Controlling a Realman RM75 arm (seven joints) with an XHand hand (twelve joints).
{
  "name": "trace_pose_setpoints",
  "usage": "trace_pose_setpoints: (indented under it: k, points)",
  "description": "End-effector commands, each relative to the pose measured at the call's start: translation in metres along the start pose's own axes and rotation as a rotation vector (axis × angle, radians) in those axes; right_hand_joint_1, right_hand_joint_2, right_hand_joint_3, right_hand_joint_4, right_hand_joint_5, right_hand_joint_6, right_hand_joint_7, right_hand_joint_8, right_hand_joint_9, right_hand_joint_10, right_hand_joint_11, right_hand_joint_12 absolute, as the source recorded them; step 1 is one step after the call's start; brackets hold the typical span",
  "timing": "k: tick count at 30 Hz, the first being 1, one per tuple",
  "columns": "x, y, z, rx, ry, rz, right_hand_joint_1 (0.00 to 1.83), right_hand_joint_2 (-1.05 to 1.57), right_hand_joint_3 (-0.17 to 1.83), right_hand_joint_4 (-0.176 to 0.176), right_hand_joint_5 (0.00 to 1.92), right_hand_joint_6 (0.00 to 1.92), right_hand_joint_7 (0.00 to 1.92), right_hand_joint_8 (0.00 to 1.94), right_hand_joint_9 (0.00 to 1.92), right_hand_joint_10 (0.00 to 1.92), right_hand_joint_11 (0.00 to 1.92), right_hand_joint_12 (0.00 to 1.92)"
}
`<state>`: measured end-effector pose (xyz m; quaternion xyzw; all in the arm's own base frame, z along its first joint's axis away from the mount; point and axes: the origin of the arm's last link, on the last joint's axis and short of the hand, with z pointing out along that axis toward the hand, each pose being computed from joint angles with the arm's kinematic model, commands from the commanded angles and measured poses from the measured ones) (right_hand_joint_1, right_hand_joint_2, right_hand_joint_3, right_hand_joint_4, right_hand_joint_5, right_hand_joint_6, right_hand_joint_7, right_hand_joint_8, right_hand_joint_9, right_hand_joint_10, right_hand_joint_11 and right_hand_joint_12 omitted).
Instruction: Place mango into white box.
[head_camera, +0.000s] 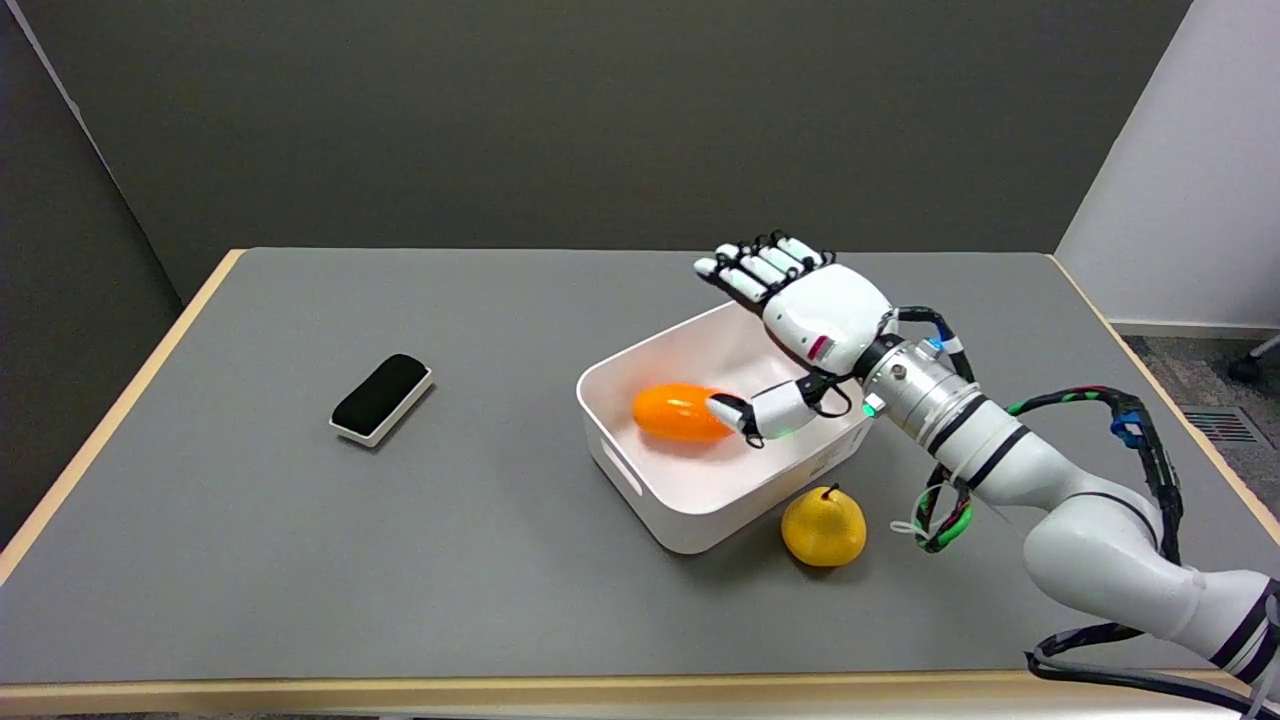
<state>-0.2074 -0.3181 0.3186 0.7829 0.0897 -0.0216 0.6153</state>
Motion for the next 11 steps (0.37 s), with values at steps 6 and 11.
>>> trace_pose_setpoints:
  k: [6, 11]
  points:
    - [0.02, 0.072, -0.025, -0.288, 0.41, 0.808, 0.23, 0.48, 0.93, 0.075, 0.04, 0.19, 0.05, 0.14, 0.02, 0.48, 0.0, 0.97]
    - [0.014, 0.114, -0.038, -0.367, 0.535, 1.066, 0.33, 0.64, 0.99, 0.07, 0.08, 0.36, 0.14, 0.26, 0.09, 0.6, 0.01, 1.07]
